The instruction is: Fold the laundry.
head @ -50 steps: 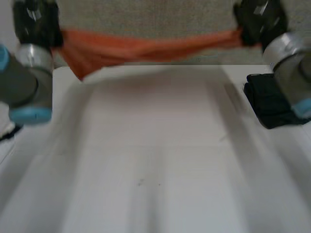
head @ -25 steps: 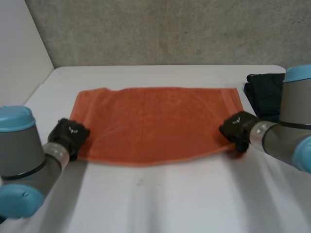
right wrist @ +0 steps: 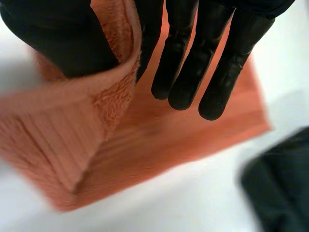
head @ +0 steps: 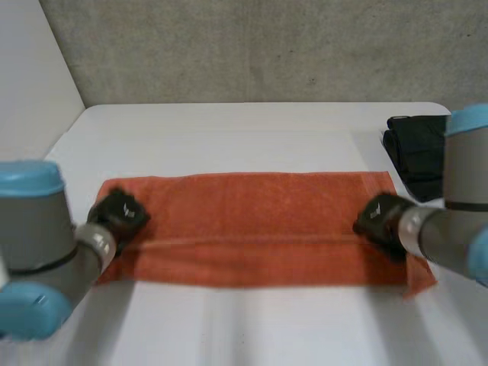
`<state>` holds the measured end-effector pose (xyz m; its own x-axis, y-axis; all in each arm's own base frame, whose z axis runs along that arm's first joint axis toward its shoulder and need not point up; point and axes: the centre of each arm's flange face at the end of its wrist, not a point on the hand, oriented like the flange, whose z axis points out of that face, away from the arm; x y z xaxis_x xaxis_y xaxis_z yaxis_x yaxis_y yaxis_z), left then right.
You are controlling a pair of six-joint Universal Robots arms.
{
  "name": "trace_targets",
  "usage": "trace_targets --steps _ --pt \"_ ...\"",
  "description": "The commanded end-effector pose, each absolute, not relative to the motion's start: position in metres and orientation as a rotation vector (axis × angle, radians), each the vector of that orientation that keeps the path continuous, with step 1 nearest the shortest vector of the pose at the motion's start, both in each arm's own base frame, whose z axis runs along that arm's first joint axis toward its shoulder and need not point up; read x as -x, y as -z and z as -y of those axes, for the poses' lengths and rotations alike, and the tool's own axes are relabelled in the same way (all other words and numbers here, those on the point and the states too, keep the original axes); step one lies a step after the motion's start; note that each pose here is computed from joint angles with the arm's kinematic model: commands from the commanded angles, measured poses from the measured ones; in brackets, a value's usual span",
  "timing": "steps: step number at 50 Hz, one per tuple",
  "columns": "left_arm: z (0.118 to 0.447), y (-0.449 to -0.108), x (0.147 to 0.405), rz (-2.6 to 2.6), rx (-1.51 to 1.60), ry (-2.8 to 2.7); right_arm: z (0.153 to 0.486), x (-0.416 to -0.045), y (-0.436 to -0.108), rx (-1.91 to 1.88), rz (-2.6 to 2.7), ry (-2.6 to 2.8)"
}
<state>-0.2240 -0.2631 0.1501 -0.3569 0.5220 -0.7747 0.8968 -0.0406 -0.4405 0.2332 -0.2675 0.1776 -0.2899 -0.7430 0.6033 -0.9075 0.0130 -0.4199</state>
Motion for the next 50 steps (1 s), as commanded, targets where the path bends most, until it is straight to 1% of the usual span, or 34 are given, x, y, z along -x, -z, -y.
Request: trace_targets --steps 1,2,5,7,12,23,29,32,35,36,38,39,40,41,46,50 --pt "0.339 -0.141 0.258 -1.796 -1.287 1.597 0.337 -0.259 -0.170 -1.517 1.881 -1.375" --pt "0.346 -0.140 0.260 -1.786 -1.264 1.614 0.350 -0.263 -0.163 -1.493 1.847 -1.417" --pt "0.371 -0.136 0.268 -1.733 -1.175 1.685 0.373 -0.272 -0.152 -1.455 1.771 -1.496" --pt "0.385 -0.134 0.273 -1.696 -1.138 1.728 0.382 -0.276 -0.147 -1.445 1.732 -1.524" --pt "0.403 -0.125 0.280 -1.640 -1.099 1.789 0.405 -0.284 -0.130 -1.439 1.617 -1.570" --pt "0.415 -0.120 0.286 -1.595 -1.066 1.845 0.414 -0.290 -0.128 -1.438 1.577 -1.631" --pt "0.414 -0.116 0.287 -1.579 -1.053 1.864 0.421 -0.288 -0.121 -1.411 1.584 -1.641" --pt "0.410 -0.119 0.289 -1.582 -1.055 1.870 0.424 -0.284 -0.135 -1.330 1.620 -1.678" --pt "0.401 -0.135 0.289 -1.580 -1.045 1.893 0.426 -0.277 -0.161 -1.209 1.692 -1.774" --pt "0.397 -0.146 0.288 -1.581 -1.031 1.910 0.429 -0.269 -0.181 -1.112 1.744 -1.842" --pt "0.393 -0.154 0.285 -1.588 -1.017 1.923 0.430 -0.259 -0.206 -0.998 1.793 -1.929" --pt "0.387 -0.165 0.283 -1.599 -0.999 1.946 0.430 -0.256 -0.214 -0.968 1.806 -1.956" --pt "0.384 -0.170 0.282 -1.606 -0.989 1.960 0.429 -0.249 -0.229 -0.906 1.847 -2.018" --pt "0.381 -0.174 0.281 -1.614 -0.980 1.970 0.427 -0.247 -0.234 -0.891 1.876 -2.044" --pt "0.360 -0.192 0.274 -1.701 -0.950 2.049 0.418 -0.237 -0.236 -0.978 2.016 -1.990" --pt "0.347 -0.186 0.270 -1.779 -1.005 2.046 0.416 -0.221 -0.232 -0.973 2.105 -1.898"
